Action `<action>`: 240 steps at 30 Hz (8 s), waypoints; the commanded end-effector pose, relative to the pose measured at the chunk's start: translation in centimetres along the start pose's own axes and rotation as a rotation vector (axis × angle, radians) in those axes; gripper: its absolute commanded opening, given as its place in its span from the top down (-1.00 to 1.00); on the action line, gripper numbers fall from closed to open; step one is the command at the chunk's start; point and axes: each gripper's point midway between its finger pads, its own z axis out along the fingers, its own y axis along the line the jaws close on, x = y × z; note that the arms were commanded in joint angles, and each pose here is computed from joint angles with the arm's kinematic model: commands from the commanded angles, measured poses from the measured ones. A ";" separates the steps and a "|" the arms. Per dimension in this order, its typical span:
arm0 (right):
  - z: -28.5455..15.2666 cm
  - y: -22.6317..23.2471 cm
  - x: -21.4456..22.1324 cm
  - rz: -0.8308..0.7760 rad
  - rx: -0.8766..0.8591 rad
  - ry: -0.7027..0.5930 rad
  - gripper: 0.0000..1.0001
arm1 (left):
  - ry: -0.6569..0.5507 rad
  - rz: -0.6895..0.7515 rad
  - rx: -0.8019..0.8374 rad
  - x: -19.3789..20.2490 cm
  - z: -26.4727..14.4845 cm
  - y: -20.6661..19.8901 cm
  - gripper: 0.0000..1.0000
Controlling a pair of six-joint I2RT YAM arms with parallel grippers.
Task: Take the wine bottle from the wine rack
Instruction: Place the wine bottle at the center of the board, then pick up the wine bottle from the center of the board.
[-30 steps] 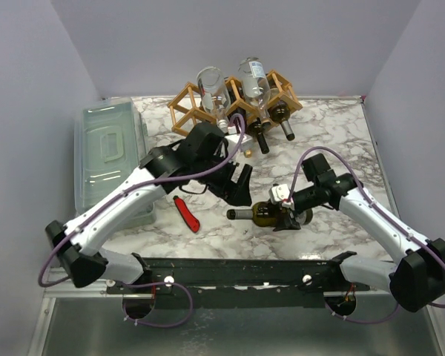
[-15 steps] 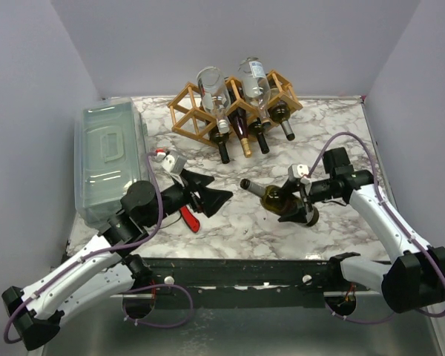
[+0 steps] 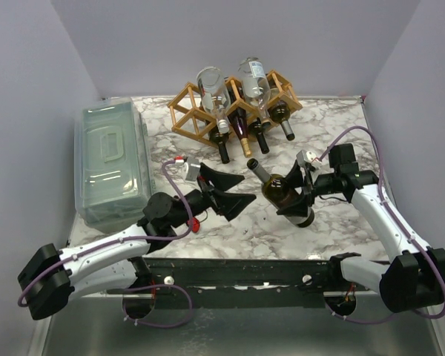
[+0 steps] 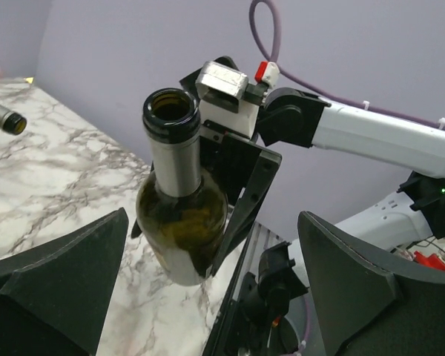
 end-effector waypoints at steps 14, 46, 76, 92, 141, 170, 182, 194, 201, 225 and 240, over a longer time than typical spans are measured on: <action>0.1 1.4 -1.8 0.007 -0.080 -0.105 0.74 | -0.249 0.071 0.027 -2.5 5.3 -0.8 -0.83; 0.1 1.6 -1.8 0.027 -0.099 -0.123 0.74 | -0.275 0.028 0.055 -0.3 7.8 -0.3 0.09; -0.2 0.9 -1.5 0.005 -0.028 -0.063 -0.99 | -0.072 0.168 0.077 0.4 8.0 -0.9 1.00; -1.8 -0.4 -2.6 -0.008 0.058 -0.060 -0.99 | 0.066 0.472 -0.022 0.4 9.6 1.5 1.00; -2.8 -4.0 -1.4 0.067 0.216 -0.014 -0.99 | 0.068 0.525 -0.170 5.3 11.5 8.6 0.56; -3.6 -4.9 -1.8 -0.107 0.224 0.069 -0.99 | 0.134 0.338 -0.068 4.8 5.1 5.4 -0.97; -3.6 -7.4 -6.7 -0.202 0.199 0.022 -0.99 | 0.228 0.094 -0.138 4.6 -0.8 6.8 -0.98; -0.8 -7.2 -7.5 -0.165 0.149 0.000 -0.93 | 0.221 0.126 -0.192 4.2 -3.5 7.3 -0.97; 0.1 -7.4 -6.8 -0.148 0.141 0.022 -0.71 | 0.211 0.117 -0.205 4.3 -4.4 7.3 -0.97; 1.0 -7.6 -5.9 -0.183 0.137 0.063 0.10 | 0.220 0.106 -0.209 4.6 -5.2 7.1 -0.97; 0.4 -5.1 -7.7 -0.191 0.102 0.061 0.99 | 0.220 0.105 -0.197 4.4 -5.2 6.7 -0.97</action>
